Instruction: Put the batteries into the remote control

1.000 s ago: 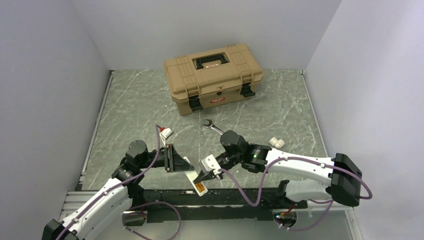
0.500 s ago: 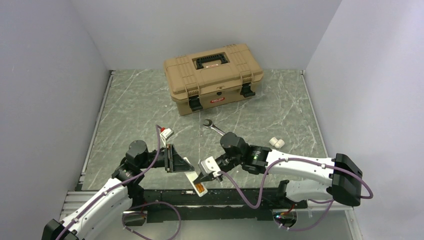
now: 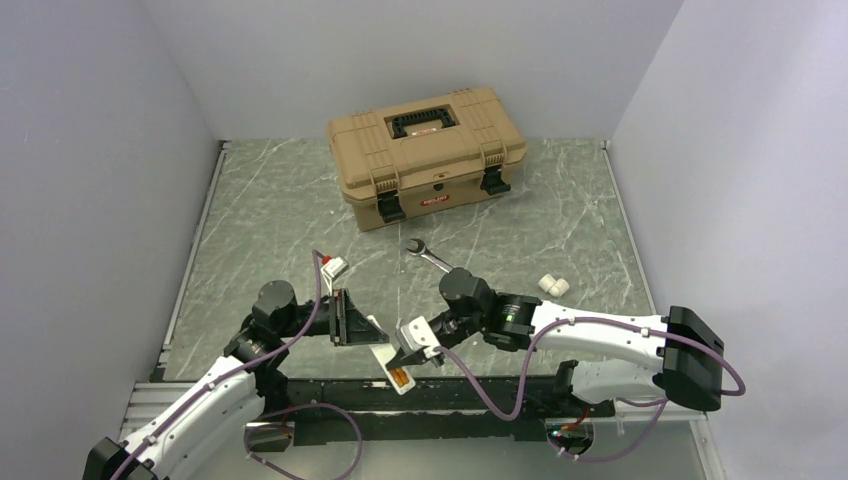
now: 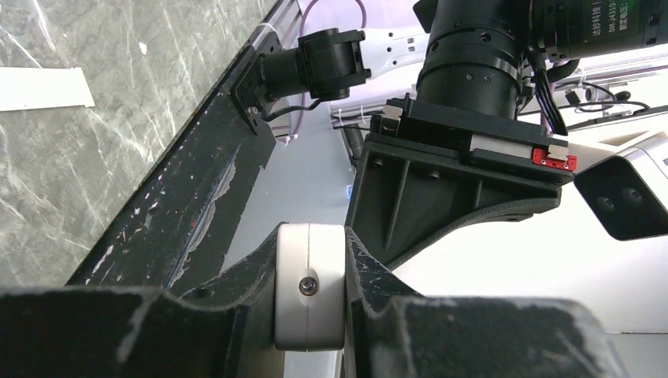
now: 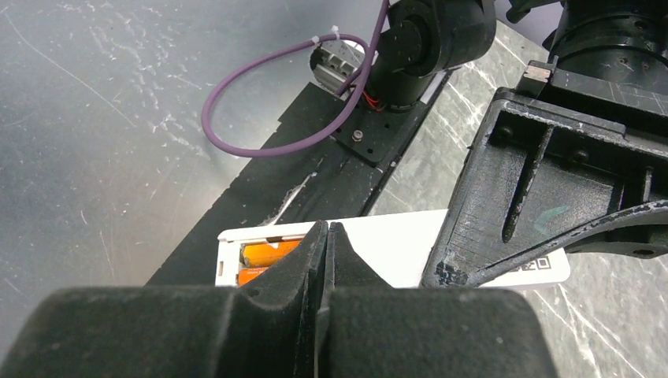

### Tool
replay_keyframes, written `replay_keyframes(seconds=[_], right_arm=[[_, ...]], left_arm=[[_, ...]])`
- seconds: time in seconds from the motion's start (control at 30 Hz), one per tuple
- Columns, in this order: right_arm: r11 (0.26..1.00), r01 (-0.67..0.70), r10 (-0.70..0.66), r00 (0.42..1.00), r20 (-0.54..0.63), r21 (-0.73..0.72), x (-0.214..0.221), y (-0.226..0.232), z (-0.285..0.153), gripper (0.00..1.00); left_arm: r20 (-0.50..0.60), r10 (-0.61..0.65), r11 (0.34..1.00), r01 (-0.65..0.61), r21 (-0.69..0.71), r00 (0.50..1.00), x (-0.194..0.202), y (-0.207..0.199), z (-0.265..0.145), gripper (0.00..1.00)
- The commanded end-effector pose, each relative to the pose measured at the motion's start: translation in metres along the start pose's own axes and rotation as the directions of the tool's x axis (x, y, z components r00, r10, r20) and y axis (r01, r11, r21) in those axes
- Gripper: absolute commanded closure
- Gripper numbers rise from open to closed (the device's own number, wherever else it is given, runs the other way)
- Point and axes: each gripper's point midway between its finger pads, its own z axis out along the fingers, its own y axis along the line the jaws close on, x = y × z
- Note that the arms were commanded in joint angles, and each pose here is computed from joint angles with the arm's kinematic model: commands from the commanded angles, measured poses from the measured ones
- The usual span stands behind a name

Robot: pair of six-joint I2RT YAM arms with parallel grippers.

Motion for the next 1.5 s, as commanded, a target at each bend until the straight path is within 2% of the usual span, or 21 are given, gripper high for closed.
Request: replay_keyframes(seconds=[0.0,0.37,0.73,1.0,1.47], right_arm=[[0.964,-0.205,0.189,0.976,-0.103,-0.170,0.036,0.059,0.003,0.98],[0.962,-0.226,0.204,0.968,-0.148,-0.153,0.046,0.066,0.002,0.98],[0.965,-0.241,0.218,0.957,-0.192,-0.106,0.057,0.070,-0.004,0.85],[0.968,-0.234,0.214,0.959,-0.184,-0.093,0.054,0.071,-0.005,0.84],[0.976,-0.218,0.217,0.954,-0.205,0.017,0.066,0.071,-0.002,0.78]], left_arm=[[0.087,0.089,0.992,-0.095,0.077,0.992,-0.023,-0.031,0.000,1.00],[0.086,0.083,0.993,-0.090,0.077,0.993,-0.022,-0.030,0.000,1.00],[0.088,0.076,0.992,-0.084,0.094,0.993,-0.023,-0.032,0.001,1.00],[0.090,0.075,0.992,-0.083,0.092,0.993,-0.022,-0.030,0.000,1.00],[0.093,0.069,0.992,-0.079,0.102,0.993,-0.022,-0.031,0.001,1.00]])
